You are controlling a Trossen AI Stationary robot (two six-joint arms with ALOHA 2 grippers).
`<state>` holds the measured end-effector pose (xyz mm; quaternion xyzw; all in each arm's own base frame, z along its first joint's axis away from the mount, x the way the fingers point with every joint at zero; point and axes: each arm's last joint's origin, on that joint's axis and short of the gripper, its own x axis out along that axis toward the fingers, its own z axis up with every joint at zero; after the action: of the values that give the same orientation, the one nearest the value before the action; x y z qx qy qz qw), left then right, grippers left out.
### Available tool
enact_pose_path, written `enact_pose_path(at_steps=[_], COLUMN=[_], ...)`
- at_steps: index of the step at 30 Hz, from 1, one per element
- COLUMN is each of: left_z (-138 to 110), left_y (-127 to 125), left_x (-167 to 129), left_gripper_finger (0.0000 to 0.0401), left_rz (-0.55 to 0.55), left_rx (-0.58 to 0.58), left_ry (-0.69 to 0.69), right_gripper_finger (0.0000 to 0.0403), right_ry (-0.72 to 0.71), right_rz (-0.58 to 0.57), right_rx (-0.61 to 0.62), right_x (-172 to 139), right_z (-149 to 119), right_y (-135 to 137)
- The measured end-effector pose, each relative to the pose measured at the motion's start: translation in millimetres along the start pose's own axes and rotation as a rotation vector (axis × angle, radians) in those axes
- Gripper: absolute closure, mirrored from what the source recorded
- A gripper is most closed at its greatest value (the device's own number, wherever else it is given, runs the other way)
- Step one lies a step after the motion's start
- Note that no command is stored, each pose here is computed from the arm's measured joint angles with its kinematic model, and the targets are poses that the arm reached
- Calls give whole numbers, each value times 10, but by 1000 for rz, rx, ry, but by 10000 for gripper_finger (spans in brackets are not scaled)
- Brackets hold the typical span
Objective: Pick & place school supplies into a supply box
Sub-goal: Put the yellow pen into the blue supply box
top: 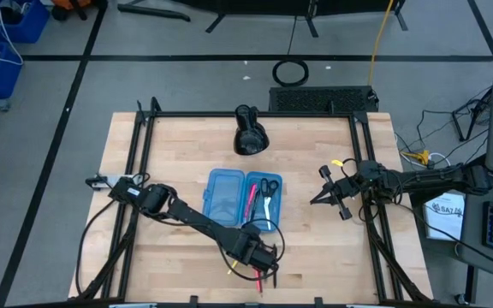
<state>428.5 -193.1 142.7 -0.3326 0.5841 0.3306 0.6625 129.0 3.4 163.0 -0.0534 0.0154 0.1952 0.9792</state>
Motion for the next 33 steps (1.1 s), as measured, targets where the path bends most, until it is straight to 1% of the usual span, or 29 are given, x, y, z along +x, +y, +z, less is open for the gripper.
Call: enact_pose_path(at_steps=[9, 13, 19, 24, 28, 30, 33], left_z=[5, 48, 64, 26, 17, 57, 193], left_y=[23, 46, 113, 184, 212, 236, 271], left_x=[-50, -150, -534, -990, -1278, -1411, -1550], left_gripper_finger=[356, 361, 358, 360, 356, 354, 358], left_rz=[10, 3, -41, -103, -175, -203, -232], left_rx=[10, 8, 25, 82, 120, 152, 208], left_ry=[-11, -56, -124, -333, -451, -503, -547], right_gripper_finger=[403, 403, 403, 403, 403, 403, 403], right_ry=[0, 0, 1, 5, 6, 4, 0], right_rz=[0, 0, 0, 2, 3, 3, 2], right_rx=[0, 0, 1, 3, 10, 9, 22], right_x=[0, 0, 0, 0, 0, 0, 0], right_z=[0, 0, -1, -5, -7, -4, 0], right_y=[0, 0, 0, 1, 1, 1, 1])
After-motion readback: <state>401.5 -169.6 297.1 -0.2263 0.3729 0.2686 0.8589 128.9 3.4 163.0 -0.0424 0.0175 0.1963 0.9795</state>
